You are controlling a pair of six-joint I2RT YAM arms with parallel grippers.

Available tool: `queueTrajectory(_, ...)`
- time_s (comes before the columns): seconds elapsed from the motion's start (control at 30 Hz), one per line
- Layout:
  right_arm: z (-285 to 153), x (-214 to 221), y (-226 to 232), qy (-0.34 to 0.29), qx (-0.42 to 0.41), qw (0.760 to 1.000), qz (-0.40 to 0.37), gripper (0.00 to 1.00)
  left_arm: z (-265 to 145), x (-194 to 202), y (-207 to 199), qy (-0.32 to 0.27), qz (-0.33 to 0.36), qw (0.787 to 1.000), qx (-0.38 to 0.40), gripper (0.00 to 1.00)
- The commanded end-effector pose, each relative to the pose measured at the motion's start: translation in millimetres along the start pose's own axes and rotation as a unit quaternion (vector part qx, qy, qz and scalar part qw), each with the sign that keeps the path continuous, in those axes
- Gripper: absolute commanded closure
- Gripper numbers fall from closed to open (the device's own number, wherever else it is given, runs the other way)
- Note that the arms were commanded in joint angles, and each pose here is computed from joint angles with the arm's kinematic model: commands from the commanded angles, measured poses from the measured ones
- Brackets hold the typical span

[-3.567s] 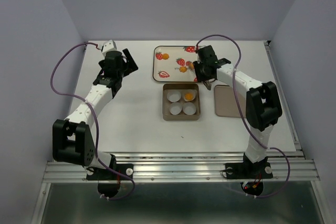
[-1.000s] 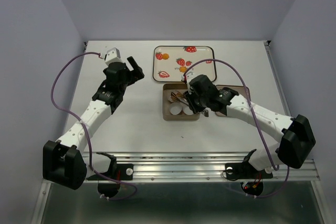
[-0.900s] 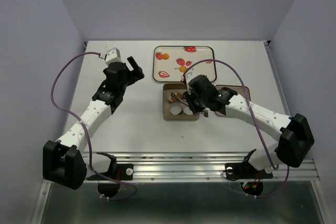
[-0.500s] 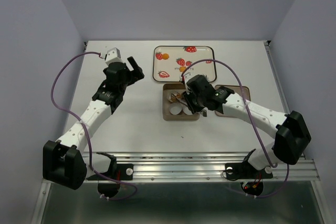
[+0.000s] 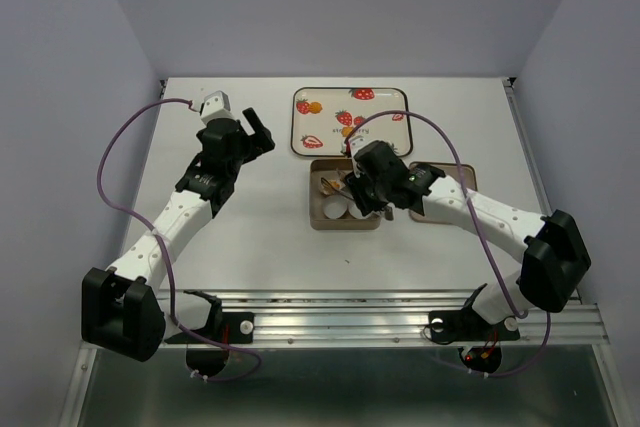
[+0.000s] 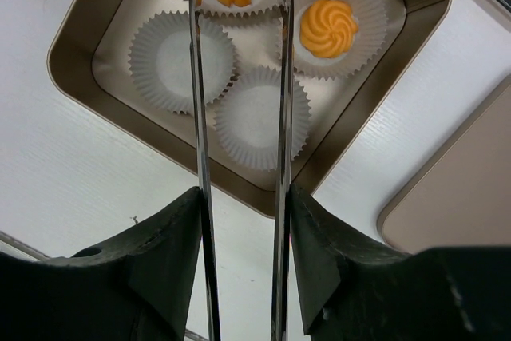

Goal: Pack the cookies

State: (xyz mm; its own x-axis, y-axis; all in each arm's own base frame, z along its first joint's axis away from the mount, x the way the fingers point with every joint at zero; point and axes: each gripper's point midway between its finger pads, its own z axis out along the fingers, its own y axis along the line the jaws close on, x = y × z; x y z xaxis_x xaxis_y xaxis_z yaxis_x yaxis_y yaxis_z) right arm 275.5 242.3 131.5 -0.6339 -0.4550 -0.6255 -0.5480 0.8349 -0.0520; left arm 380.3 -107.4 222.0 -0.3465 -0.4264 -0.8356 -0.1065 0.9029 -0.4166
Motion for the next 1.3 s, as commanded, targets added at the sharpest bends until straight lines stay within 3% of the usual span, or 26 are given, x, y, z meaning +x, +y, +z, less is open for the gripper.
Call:
queueTrajectory(0.0,-21,-43,0,-0.071,0.006,0.997,0.015,0.49,-1,-7,-6,-0.01,0.006,1.0,0.01,0.01)
queueTrajectory(0.3,-70,-74,-5,-0.151,-0.007,0.988,0.025,0.5,1,-10,-11,-0.011,0.004,1.0,0.018,0.01)
queueTrajectory(0.47,-76,-106,-45,-0.2,0.095,0.973,0.065,0.5,4,-15,-18,-0.013,0.004,1.0,0.026,0.01)
queueTrajectory(0.57,-67,-124,-66,-0.209,0.093,0.97,0.078,0.5,4,-20,-16,-0.02,0.005,1.0,0.019,0.01)
queueTrajectory(0.87,7,-138,-114,-0.151,0.101,0.979,0.088,0.5,10,-30,-10,-0.028,0.015,0.999,-0.015,0.01)
queueTrajectory(1.27,57,-134,-122,-0.102,0.086,0.988,0.077,0.46,24,-32,-12,-0.022,0.024,0.999,-0.024,0.01)
